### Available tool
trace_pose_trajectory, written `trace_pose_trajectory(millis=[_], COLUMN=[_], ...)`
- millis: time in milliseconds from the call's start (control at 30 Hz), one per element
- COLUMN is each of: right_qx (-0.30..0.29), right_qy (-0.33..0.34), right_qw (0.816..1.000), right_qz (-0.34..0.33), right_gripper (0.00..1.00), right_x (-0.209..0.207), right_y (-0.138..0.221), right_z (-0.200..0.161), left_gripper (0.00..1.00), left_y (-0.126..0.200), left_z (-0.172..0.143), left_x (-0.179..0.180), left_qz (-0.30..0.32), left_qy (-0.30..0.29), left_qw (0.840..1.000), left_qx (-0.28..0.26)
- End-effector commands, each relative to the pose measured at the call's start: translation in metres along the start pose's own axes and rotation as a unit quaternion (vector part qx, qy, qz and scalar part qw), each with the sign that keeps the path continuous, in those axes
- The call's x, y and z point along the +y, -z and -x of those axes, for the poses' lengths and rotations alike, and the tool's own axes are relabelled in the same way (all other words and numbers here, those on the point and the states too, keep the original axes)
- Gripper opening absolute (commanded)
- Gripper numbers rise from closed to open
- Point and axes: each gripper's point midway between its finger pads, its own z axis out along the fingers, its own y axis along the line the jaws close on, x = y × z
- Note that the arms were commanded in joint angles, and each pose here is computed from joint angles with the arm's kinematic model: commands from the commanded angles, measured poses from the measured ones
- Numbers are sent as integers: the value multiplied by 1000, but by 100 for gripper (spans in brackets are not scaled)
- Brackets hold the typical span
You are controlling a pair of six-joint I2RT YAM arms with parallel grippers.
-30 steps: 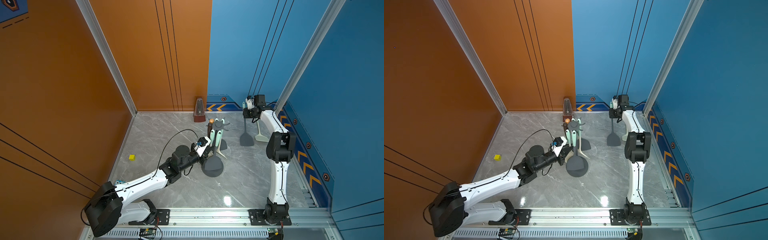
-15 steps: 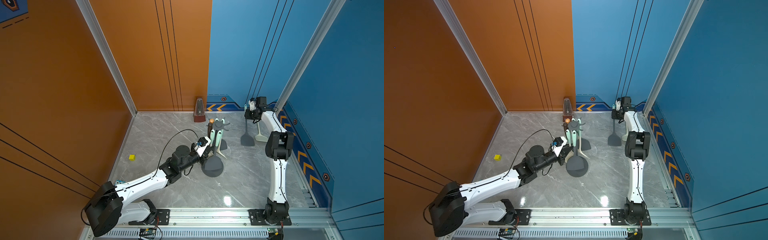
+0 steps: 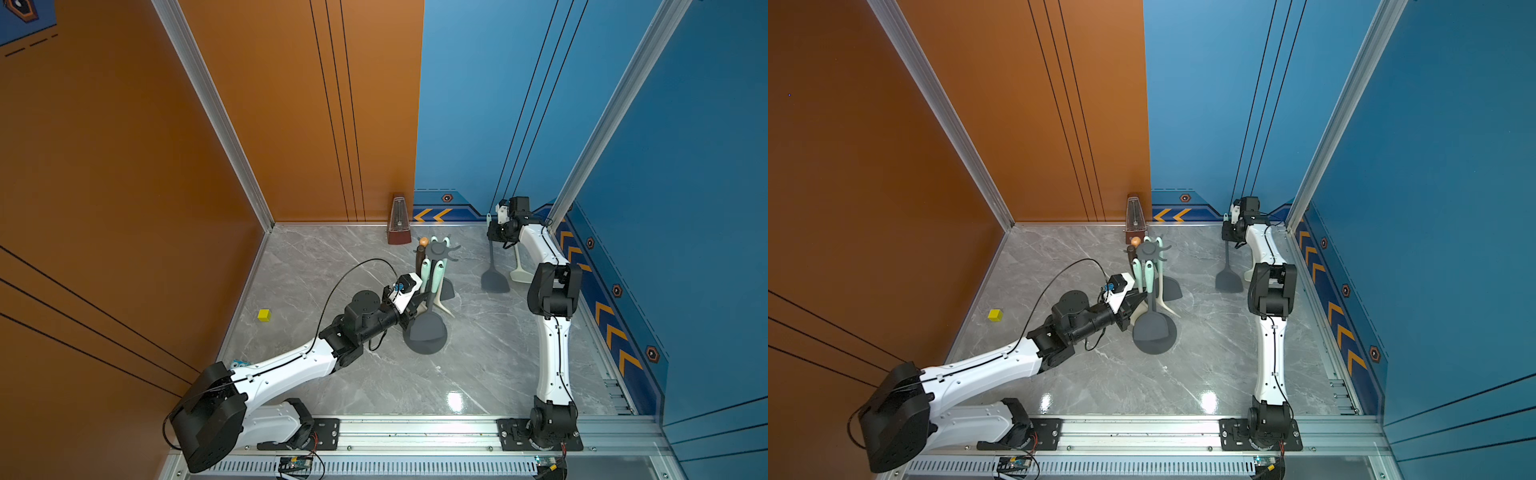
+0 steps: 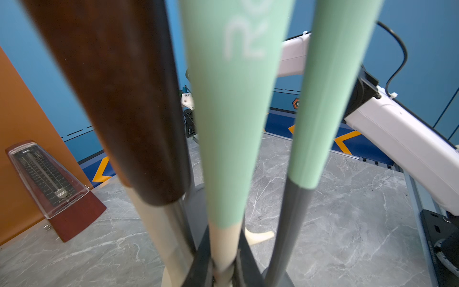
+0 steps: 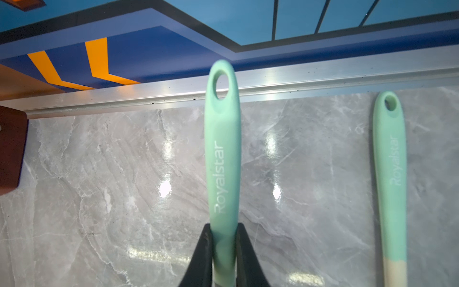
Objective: Take the spatula off the kitchen utensil rack
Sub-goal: Place the spatula at the center of the board.
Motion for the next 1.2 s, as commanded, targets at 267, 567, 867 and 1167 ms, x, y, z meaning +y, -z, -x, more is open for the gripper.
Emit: trace_pose_trajectory(millis=[267,567,867,1167], right_qx=[36,39,38,33], right_qy=[-39,-49,-59,-60], right_qw=[998,998,997,997], right_qz=[-19,-33,-34,-19], right_gripper=[0,0,4,15], right_x=[-15,-22,-24,-16], right_y=[-30,-38,-41,-33], right_z=[-29,-33,-33,-26], left_gripper=[12,12,12,12], left_y=[-5,-6,-7,-8], left_z=[-17,-19,-16,-13], left_x=[3,4,5,4], left_qz=[12,14,14,10], left_qy=[3,2,1,3], left_qw=[999,999,999,1000], left_qx=[32,35,32,29])
